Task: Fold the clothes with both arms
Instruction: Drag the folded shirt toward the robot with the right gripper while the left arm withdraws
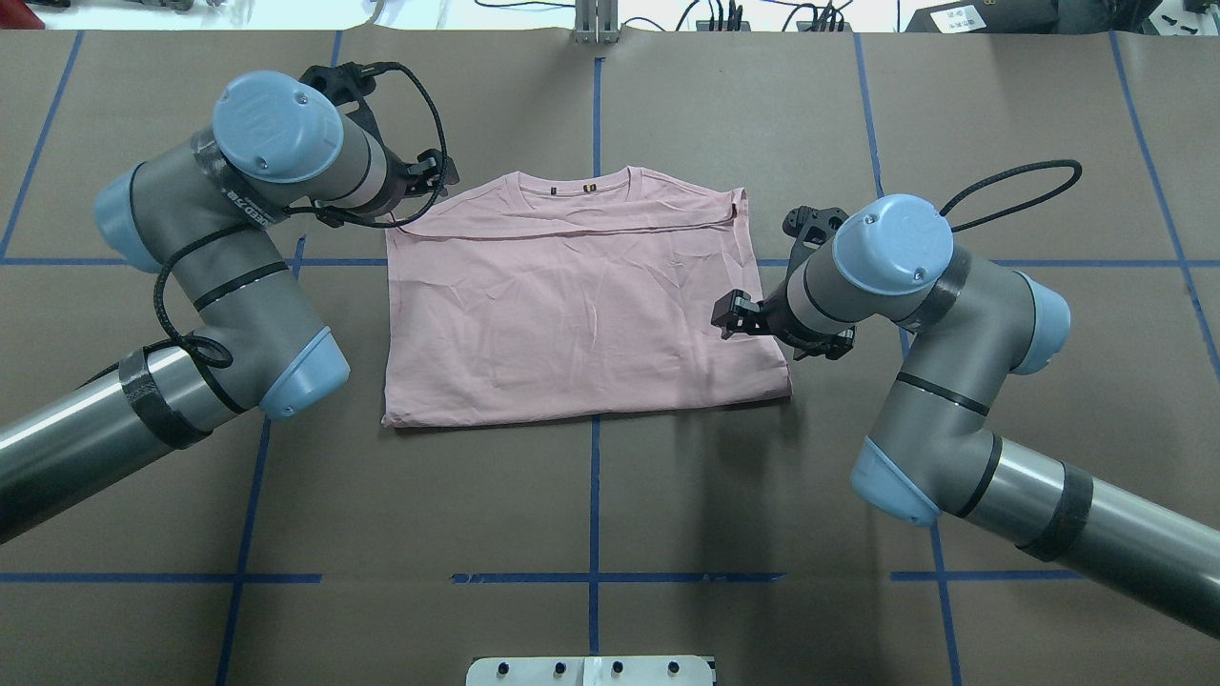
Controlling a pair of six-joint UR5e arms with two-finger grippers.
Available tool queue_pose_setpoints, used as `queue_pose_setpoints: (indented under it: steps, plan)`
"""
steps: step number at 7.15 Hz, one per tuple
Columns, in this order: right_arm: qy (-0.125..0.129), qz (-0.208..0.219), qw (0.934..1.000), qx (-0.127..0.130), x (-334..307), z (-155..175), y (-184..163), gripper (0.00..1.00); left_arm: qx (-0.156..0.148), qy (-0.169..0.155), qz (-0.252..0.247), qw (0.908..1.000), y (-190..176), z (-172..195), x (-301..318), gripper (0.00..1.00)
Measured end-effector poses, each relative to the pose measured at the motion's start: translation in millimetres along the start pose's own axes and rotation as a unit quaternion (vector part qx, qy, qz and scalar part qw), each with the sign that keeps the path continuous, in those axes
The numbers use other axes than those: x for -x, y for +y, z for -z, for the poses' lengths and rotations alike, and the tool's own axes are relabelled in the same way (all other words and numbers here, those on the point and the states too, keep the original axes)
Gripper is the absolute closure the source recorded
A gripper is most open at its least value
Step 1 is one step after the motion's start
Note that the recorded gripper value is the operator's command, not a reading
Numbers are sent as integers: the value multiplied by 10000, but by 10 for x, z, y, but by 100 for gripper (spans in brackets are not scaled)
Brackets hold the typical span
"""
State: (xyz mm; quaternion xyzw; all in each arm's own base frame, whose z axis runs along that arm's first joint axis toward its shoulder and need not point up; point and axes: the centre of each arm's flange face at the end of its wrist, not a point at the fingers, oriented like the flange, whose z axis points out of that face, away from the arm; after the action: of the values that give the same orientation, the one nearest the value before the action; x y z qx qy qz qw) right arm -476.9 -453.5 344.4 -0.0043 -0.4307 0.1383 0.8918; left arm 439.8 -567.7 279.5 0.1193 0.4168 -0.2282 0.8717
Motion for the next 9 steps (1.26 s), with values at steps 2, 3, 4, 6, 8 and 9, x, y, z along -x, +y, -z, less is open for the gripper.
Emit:
queue_pose_setpoints:
  steps: [2, 3, 4, 6, 8, 9]
  plan:
    - [102, 17, 9999, 62, -66, -87, 85, 22, 2, 15, -3, 10000, 7, 12, -10, 0]
    - [145, 13, 9999, 78, -111, -119, 96, 61, 0, 25, -1, 10000, 12, 21, -17, 0]
    - [166, 22, 9998, 92, -131, -134, 100, 92, 3, 32, 5, 10000, 23, 24, -23, 0]
    - [177, 60, 9998, 105, -136, -143, 103, 100, 7, 41, 10, 10000, 34, 28, -29, 0]
    - [152, 63, 9998, 87, -136, -106, 85, 100, 6, 47, 12, 10000, 39, 29, -32, 0]
    - [129, 54, 9998, 125, -158, -72, 73, 100, 13, 51, 25, 10000, 49, 27, -38, 0]
